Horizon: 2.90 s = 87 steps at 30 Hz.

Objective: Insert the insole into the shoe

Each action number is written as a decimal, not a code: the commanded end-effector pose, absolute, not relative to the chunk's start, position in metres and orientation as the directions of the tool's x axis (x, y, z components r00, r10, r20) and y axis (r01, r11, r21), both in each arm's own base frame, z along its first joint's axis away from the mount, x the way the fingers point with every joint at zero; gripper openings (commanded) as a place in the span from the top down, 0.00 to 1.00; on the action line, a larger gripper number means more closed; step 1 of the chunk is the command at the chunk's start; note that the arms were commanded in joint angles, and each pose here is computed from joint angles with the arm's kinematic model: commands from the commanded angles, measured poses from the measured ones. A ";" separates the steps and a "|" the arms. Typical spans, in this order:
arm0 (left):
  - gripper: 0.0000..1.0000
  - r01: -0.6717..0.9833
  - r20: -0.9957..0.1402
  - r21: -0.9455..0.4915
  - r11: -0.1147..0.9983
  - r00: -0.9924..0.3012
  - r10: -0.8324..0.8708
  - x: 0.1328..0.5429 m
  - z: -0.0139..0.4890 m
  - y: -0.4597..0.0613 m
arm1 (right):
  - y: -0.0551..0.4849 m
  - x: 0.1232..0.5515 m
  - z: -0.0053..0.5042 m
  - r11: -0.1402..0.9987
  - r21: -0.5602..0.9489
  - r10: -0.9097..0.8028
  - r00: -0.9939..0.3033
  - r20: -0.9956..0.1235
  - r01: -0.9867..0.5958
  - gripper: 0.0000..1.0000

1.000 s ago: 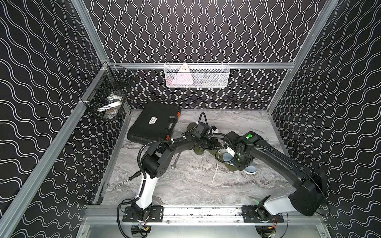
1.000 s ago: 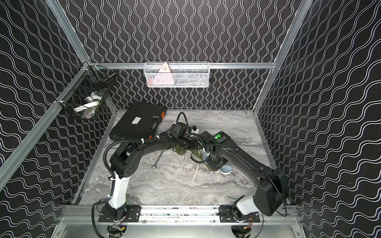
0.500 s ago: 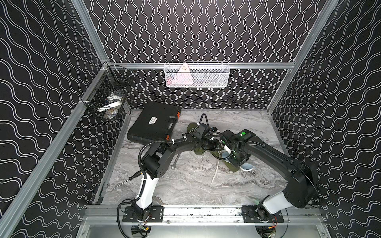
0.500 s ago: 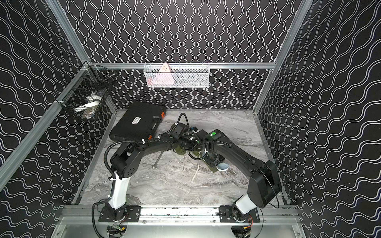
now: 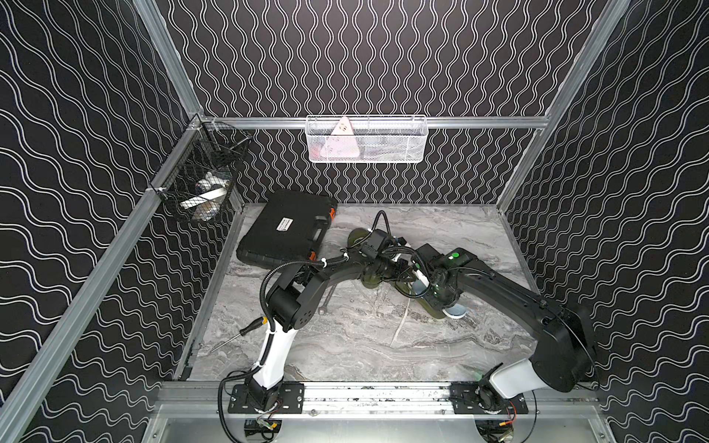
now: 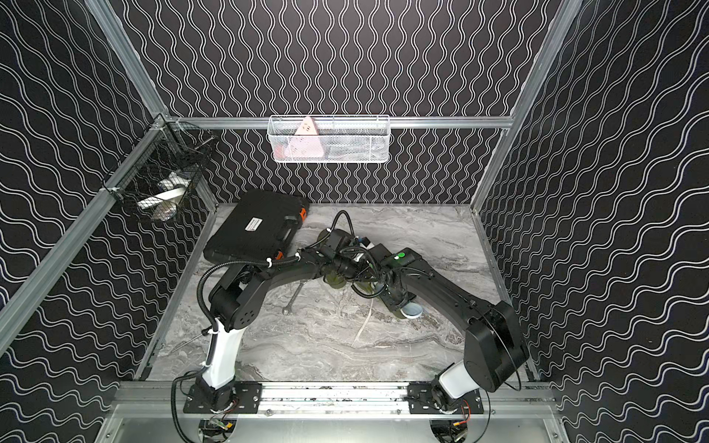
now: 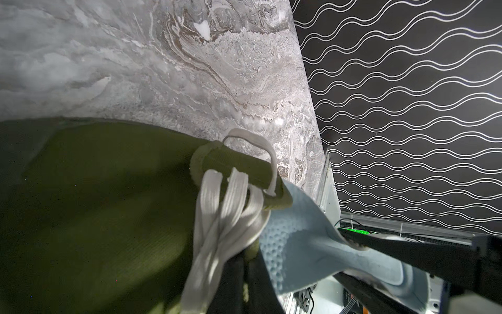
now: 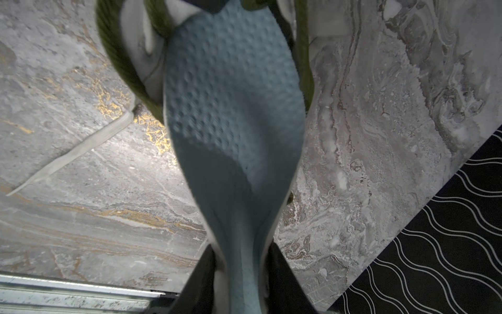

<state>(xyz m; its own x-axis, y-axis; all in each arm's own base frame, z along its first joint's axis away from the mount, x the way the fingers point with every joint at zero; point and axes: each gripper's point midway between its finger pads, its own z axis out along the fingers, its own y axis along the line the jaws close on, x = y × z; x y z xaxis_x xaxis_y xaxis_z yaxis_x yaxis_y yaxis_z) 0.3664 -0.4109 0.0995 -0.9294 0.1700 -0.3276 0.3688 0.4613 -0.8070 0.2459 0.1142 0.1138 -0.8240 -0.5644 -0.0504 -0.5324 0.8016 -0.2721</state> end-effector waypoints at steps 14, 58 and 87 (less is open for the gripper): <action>1.00 0.401 -0.319 -0.848 0.346 -0.908 0.271 0.362 0.114 -0.414 | 0.120 0.261 0.109 0.720 -0.320 -0.682 -0.714 -0.161 -0.615 0.69; 1.00 0.358 -0.301 -0.841 0.405 -0.932 0.200 0.375 0.107 -0.399 | 0.127 0.254 0.106 0.744 -0.259 -0.665 -0.715 -0.213 -0.615 0.10; 1.00 0.338 -0.296 -0.856 0.391 -0.941 0.166 0.388 0.104 -0.388 | 0.119 0.254 0.101 0.726 -0.260 -0.674 -0.733 -0.090 -0.636 0.54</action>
<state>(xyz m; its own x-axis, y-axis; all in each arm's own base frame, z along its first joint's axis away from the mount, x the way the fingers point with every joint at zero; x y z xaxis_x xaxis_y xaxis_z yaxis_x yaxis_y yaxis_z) 0.3884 -0.3859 0.0972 -0.9462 0.1626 -0.2796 0.3229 0.4242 -0.8460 0.2493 0.1151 0.0991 -0.7380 -0.6704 -0.0771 -0.6343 0.7282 -0.2596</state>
